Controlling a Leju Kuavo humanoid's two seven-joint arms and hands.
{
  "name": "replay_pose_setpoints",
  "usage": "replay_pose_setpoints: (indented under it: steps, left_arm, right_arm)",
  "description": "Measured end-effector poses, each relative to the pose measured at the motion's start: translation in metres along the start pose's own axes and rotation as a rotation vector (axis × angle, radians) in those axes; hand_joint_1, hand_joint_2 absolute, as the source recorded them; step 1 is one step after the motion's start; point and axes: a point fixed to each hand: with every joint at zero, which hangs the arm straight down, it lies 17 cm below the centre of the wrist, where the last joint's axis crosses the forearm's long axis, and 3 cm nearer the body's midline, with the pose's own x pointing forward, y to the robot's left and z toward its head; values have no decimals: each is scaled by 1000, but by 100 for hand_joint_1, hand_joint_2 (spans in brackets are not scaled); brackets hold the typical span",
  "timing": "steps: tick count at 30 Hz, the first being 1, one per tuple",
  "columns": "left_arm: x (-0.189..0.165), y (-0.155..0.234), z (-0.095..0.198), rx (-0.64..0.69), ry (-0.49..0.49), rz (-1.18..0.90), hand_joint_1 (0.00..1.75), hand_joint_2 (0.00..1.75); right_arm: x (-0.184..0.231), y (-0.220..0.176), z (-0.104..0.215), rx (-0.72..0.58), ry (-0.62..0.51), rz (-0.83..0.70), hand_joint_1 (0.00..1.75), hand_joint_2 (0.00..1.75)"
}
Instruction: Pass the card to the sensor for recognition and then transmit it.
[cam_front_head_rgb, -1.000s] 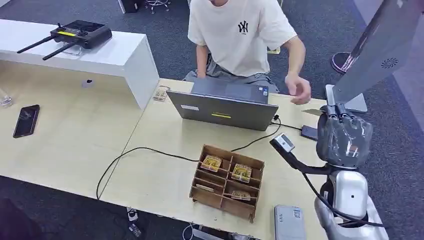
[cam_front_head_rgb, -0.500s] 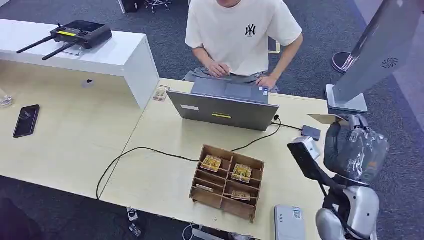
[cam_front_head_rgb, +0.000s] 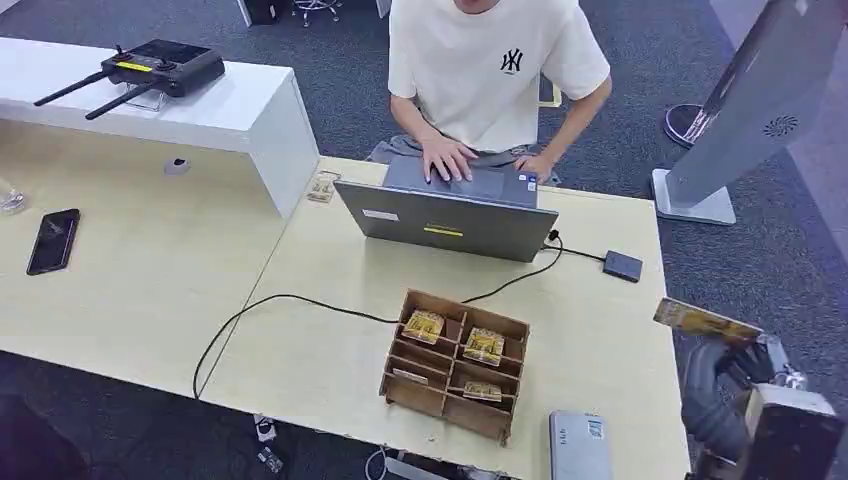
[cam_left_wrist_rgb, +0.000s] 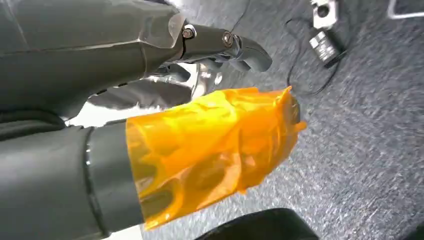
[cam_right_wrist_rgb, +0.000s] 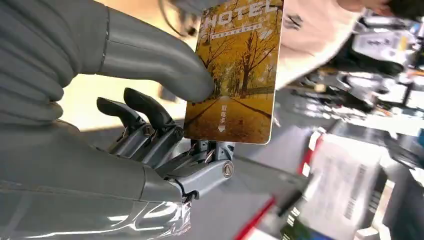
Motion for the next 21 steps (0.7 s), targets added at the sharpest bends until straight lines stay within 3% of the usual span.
replay_pose_setpoints:
  steps: [8,16,21]
  left_arm:
    - [-10,-13,2,-18,39,102,0,0]
    - [-15,-16,2,-21,53,135,0,0]
    - [-16,-18,2,-23,56,133,0,0]
  right_arm:
    - [-73,6,79,128,297,-26,175,175]
    - [-109,33,132,268,480,-9,175,175]
    - [-130,58,160,419,534,70,175,175]
